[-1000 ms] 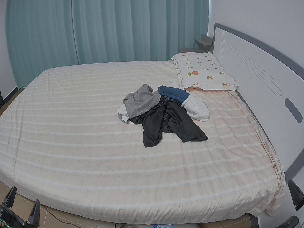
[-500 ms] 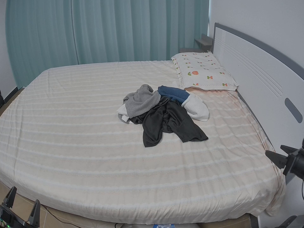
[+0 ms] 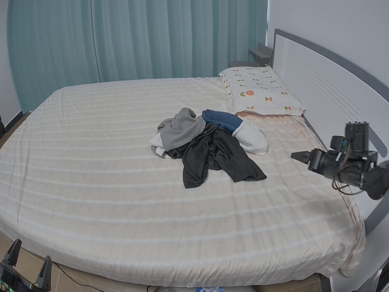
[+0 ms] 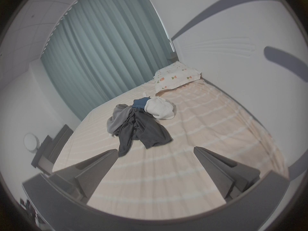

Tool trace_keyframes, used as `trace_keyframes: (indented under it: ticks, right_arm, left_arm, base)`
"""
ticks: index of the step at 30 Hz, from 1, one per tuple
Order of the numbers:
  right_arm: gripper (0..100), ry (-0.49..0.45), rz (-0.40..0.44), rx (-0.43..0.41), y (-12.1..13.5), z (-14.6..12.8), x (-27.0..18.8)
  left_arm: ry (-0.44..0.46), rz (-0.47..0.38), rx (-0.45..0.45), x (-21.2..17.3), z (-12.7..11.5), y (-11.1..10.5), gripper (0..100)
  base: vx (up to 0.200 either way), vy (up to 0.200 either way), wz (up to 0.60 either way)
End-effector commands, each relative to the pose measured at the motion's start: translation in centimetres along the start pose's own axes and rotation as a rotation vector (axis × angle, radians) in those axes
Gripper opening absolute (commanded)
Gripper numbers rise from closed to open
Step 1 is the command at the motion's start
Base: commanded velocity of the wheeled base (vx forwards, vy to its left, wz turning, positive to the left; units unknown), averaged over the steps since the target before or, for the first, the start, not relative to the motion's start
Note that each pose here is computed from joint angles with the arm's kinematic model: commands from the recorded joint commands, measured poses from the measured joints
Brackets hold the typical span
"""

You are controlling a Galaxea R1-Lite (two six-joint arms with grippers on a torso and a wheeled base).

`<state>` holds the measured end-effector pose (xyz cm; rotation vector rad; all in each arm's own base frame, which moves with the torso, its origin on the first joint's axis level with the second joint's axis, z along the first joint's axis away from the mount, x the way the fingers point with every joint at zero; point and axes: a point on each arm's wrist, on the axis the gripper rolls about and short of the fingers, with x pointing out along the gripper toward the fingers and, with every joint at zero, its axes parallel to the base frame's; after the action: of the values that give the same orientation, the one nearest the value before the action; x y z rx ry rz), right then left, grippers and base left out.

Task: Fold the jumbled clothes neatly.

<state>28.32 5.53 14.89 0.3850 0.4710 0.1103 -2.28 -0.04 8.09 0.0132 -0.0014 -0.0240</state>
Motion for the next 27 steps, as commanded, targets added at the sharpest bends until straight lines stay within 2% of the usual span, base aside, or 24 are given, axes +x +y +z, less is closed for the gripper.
trace_keyframes:
  ticks: [1, 6, 14, 21, 27]
  right_arm:
    - [100, 0.120, -0.109, 0.234, 1.4, -5.9, 21.3]
    - [100, 0.156, -0.143, 0.277, 0.8, -7.4, 24.2]
    - [100, 0.161, -0.176, 0.278, 0.1, -8.5, 26.7]
    - [100, 0.149, -0.174, 0.292, 0.0, -8.3, 28.1]
    - [100, 0.150, -0.184, 0.354, 0.3, -7.7, 28.9]
  left_arm:
    - [0.012, 0.001, 0.000, 0.1, -0.5, 0.0, 100]
    - [0.012, 0.002, 0.000, 0.1, -0.5, 0.0, 100]
    - [0.012, 0.002, 0.000, 0.1, -0.5, 0.0, 100]
    - [0.012, 0.002, 0.000, 0.1, -0.5, 0.0, 100]
    - [0.012, 0.002, 0.000, 0.1, -0.5, 0.0, 100]
  base:
    - [0.000, 0.000, 0.00]
    - [0.000, 0.000, 0.00]
    - [0.000, 0.000, 0.00]
    - [0.000, 0.000, 0.00]
    - [0.000, 0.000, 0.00]
